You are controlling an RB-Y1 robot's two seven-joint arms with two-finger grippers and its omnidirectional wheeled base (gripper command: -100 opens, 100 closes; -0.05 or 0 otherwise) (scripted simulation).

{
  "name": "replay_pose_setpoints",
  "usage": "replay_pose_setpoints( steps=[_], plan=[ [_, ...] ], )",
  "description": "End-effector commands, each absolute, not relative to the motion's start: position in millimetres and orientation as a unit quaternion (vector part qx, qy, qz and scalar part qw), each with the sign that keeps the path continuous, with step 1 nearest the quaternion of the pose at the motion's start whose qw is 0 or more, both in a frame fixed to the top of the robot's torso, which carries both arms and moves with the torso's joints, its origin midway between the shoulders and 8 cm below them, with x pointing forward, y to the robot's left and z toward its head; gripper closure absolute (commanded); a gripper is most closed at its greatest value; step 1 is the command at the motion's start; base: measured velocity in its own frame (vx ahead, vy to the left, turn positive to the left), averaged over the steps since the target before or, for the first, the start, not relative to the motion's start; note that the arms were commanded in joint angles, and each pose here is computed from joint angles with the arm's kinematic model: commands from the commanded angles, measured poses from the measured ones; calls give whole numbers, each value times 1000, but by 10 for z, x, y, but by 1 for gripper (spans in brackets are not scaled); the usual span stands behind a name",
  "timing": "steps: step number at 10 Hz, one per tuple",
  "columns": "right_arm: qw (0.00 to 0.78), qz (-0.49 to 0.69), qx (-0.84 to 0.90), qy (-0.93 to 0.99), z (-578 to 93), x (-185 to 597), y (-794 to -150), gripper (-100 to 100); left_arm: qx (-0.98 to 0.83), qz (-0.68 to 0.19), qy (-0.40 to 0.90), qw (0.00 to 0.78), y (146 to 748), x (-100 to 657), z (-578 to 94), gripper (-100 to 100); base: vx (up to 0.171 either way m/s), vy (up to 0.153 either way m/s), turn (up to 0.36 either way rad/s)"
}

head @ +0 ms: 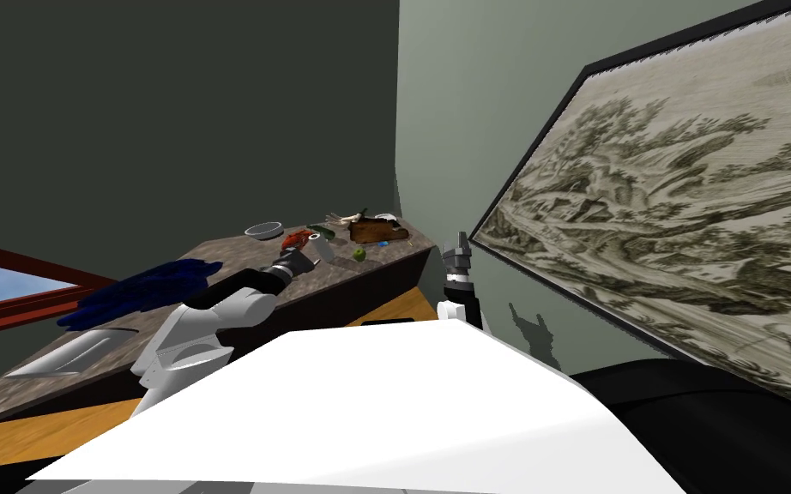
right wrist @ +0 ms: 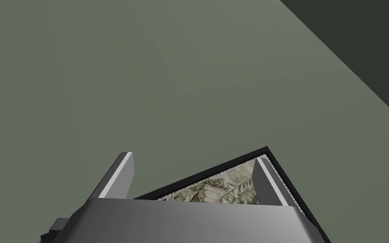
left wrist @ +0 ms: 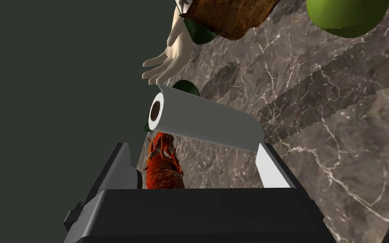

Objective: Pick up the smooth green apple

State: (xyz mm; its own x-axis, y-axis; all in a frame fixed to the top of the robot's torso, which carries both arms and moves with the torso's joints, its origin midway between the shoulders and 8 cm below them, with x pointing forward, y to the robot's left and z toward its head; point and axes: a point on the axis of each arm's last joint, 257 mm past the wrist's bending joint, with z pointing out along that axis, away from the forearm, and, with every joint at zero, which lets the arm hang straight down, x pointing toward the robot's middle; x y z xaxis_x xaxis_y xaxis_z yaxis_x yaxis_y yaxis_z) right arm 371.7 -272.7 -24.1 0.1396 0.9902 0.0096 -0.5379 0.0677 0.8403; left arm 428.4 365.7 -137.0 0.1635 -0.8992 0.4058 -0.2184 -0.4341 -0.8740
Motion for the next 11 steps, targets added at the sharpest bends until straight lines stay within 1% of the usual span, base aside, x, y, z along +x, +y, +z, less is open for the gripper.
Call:
replay_pose_setpoints(
  steps=[1,11],
  plan=[
    [661,578,364,311,-241,3717,-2727,0,-708,-489,395,322,3763,4272,-1469,-100,31,-71,-33],
    [661,578,364,311,-241,3717,-2727,0,-799,-408,358,258,4063,4041,-1970,-100,26,-40,-23]
  ],
)
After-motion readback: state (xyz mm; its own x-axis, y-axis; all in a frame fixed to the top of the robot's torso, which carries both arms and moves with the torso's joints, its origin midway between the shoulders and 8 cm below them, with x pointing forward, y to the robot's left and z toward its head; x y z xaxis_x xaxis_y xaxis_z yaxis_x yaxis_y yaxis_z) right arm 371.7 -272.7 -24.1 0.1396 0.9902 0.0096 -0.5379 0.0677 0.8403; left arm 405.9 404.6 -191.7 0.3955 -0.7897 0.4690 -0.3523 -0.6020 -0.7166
